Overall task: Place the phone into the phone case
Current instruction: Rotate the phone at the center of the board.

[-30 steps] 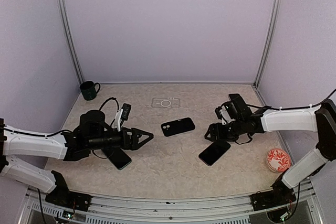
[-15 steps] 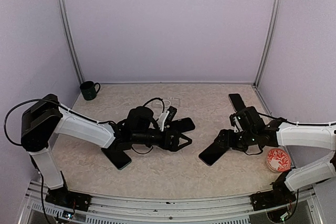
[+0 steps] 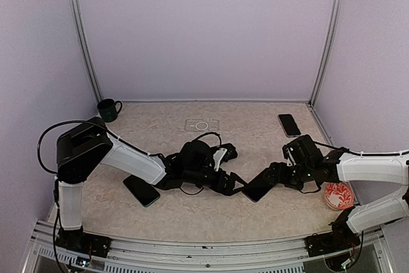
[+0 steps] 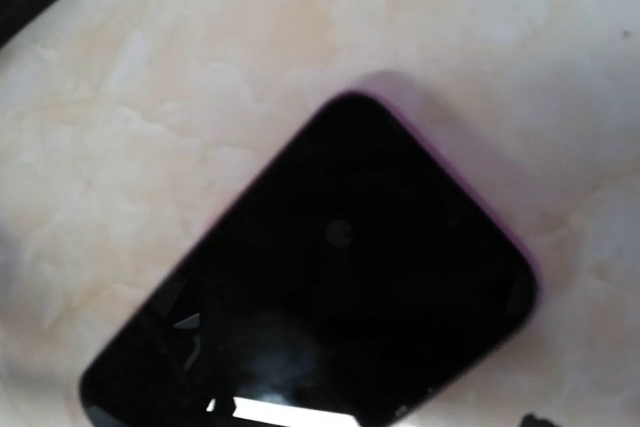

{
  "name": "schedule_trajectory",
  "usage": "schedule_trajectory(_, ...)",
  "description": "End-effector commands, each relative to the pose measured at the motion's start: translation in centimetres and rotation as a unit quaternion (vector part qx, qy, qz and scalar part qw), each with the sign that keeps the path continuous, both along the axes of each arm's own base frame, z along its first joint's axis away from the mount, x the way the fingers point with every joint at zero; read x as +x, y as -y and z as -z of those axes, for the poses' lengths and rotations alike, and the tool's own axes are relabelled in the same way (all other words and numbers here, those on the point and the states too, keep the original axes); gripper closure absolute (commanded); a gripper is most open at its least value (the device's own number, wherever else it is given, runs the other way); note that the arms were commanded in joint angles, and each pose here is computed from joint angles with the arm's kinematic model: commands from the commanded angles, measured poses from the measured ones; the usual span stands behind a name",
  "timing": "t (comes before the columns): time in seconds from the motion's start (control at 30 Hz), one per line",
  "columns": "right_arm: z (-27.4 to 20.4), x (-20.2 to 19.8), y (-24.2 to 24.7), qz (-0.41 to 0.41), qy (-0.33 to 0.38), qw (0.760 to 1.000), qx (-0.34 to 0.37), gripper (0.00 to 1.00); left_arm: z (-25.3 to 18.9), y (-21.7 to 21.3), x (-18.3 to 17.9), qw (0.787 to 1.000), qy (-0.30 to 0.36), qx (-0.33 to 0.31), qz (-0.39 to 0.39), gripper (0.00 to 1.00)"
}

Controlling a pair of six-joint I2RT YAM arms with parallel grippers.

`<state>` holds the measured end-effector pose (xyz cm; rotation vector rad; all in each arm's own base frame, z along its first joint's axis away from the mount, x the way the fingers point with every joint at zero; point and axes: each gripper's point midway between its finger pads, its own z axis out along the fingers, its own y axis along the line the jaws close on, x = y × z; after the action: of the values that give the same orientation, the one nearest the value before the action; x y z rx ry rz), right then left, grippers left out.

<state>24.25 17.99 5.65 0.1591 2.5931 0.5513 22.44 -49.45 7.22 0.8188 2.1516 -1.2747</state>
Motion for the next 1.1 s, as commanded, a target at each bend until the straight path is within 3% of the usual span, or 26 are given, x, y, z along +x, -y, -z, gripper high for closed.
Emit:
schedule_trajectory(0.0,1.1,-0.3,0.5,0.01,-0.008,1.0,-0.016,0.15,0.1,1.6,-0.9,1.0,0.001,-0.006,0.031,0.01)
schedule_trajectory(1.07,1.9,4.3,-3.7,-0.052,0.003,0.998,-0.038,0.15,3.8,4.2,-3.4,0.996,-0.028,0.012,0.083,0.01)
